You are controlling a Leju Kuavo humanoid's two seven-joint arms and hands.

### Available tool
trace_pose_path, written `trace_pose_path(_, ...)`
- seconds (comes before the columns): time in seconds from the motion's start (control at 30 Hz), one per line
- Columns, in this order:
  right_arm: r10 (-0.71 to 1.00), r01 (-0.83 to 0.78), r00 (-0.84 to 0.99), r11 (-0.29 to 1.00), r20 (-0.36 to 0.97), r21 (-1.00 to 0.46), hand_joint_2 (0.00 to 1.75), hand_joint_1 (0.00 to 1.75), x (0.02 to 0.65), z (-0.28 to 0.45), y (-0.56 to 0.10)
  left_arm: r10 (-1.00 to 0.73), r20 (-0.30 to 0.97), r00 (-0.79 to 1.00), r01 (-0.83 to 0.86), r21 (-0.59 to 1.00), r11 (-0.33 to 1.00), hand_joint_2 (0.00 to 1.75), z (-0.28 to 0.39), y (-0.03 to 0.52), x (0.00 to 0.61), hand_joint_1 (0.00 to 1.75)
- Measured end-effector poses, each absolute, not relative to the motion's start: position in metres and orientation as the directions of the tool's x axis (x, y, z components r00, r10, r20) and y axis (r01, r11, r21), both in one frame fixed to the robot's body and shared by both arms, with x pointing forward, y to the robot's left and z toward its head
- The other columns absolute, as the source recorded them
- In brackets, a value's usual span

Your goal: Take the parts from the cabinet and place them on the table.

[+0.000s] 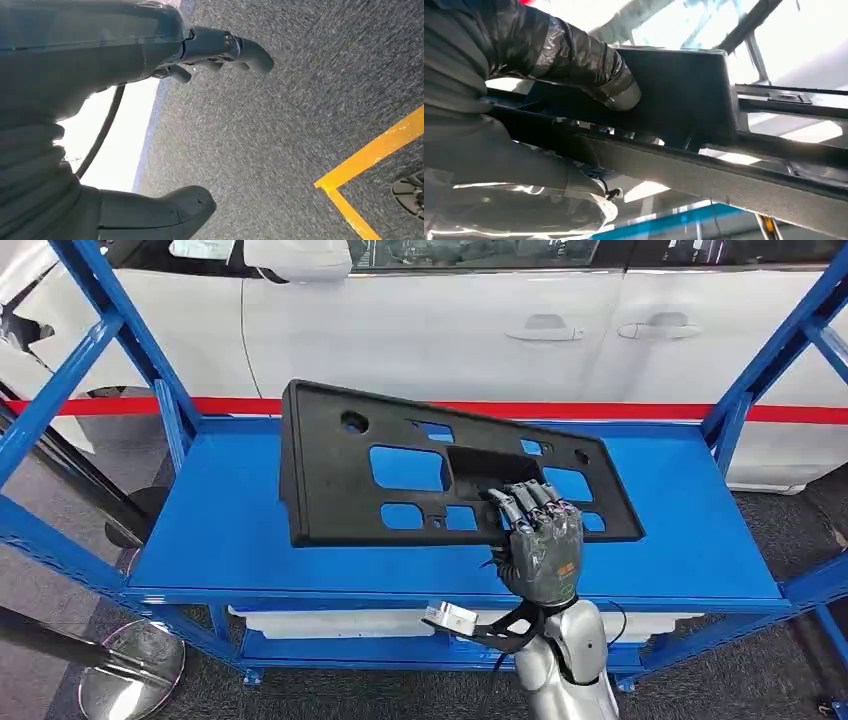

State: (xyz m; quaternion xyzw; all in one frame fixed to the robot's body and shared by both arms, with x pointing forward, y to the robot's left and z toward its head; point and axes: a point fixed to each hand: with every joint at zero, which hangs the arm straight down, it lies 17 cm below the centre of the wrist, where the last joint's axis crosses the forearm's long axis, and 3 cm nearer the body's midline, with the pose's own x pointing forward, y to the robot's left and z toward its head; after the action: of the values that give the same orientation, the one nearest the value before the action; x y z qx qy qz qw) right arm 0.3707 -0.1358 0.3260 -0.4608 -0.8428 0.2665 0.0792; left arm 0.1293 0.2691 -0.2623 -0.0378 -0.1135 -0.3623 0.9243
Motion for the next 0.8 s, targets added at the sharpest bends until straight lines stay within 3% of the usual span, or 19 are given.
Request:
trace_pose_path(0.53,0.860,0.846,-0.414,0.241,-0.299,-0.476,1.75,1.75,0.364,0.362,-0.130,-0.668,0.239,0.705,0.686,0.011,0.727,1.75,-0.262,0.268,0.131,0.00)
trace_pose_path(0.8,0.754,0.857,-0.444,0.200,-0.484,-0.475,1.75,1.75,0.357,0.348,-0.116,-0.663,0.236,0.710,0.681,0.010,0.732,1.75,-0.262,0.269,0.131,0.00)
